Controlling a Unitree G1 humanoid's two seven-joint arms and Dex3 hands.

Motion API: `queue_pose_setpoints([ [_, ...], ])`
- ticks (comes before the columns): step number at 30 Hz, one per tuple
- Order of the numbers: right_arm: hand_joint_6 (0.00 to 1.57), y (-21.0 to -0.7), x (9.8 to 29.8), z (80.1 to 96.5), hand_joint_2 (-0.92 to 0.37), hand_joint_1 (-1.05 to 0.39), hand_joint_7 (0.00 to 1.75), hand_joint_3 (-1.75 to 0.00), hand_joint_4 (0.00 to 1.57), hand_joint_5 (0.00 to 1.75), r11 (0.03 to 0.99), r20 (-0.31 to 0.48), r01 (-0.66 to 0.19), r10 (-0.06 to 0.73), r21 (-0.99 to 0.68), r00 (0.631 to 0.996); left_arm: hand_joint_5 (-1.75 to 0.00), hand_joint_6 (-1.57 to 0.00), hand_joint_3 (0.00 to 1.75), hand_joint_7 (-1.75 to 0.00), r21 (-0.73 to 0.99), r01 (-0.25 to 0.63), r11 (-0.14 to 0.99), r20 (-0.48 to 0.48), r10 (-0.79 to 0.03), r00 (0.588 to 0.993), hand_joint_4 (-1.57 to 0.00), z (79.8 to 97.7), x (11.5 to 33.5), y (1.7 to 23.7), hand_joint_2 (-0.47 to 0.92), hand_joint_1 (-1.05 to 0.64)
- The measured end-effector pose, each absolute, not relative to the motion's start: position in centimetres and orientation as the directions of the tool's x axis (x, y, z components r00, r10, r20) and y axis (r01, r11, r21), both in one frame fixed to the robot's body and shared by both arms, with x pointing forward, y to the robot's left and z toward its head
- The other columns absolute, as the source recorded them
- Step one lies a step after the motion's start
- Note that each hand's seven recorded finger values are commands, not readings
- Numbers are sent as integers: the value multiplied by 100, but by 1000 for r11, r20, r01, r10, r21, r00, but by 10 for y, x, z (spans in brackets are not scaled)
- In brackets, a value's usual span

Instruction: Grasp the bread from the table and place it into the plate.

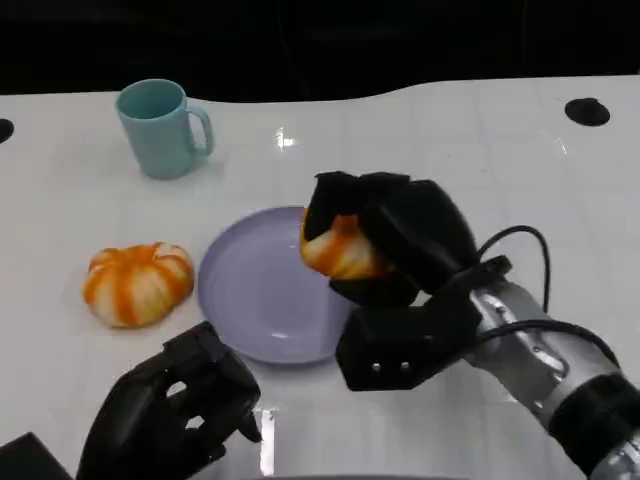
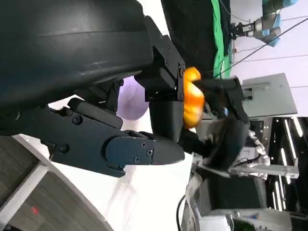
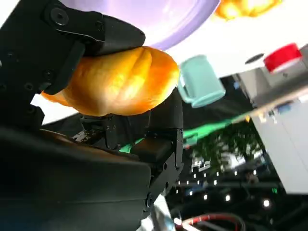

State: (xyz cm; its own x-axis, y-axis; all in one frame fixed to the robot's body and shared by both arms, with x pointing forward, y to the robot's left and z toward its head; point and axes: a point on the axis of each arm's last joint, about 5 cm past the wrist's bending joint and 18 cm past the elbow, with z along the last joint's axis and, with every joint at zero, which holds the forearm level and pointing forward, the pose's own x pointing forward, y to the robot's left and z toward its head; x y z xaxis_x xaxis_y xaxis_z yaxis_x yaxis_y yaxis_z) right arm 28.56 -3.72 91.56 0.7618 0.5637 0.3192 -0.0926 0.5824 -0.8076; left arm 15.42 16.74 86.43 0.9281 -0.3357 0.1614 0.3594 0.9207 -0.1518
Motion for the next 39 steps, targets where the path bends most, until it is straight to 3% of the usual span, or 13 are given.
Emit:
queue_pose_setpoints([
  [8,72,-15,288,906,-25,-18,174,-136,97,175,547,255,-140,581,-825,773,-175,-59,31,-149,-156,360,920,158,-337,928,-64,864,152,165,92,-57],
  [9,76,-13,288,906,-34,-19,131,-118,88,175,547,250,-143,580,-825,775,-175,-59,32,-150,-157,362,919,159,-338,928,-65,864,152,165,92,-56],
  [11,75,-10,288,906,-52,-23,81,-85,70,151,548,239,-154,579,-822,780,-175,-59,33,-150,-154,365,918,160,-342,926,-65,865,152,164,92,-56],
  [12,70,-8,288,906,-66,-28,50,-58,57,109,545,229,-162,579,-822,783,-175,-59,33,-150,-154,367,917,161,-343,925,-65,865,152,164,92,-56],
  [14,63,-8,289,906,-82,-34,21,-31,47,64,513,182,-189,587,-837,789,-175,-59,32,-151,-152,370,917,164,-345,924,-65,865,152,164,92,-55],
  [16,53,-8,291,908,-90,-41,5,-17,34,36,464,120,-222,600,-858,791,-175,-60,31,-150,-152,371,916,169,-346,923,-65,866,152,163,92,-57],
  [19,39,-8,294,910,-92,-56,1,-19,19,23,389,37,-265,618,-882,785,-175,-60,30,-149,-150,374,915,173,-348,921,-65,867,152,162,92,-58],
  [25,23,-12,298,914,-92,-73,0,-32,3,20,288,-71,-311,620,-906,782,-175,-61,30,-149,-147,369,918,169,-344,923,-65,868,151,162,92,-57],
  [39,17,-24,302,937,-92,-79,0,-35,0,26,270,-62,-311,657,-911,751,-175,-60,32,-149,-139,372,918,169,-348,922,-66,868,149,163,92,-57],
])
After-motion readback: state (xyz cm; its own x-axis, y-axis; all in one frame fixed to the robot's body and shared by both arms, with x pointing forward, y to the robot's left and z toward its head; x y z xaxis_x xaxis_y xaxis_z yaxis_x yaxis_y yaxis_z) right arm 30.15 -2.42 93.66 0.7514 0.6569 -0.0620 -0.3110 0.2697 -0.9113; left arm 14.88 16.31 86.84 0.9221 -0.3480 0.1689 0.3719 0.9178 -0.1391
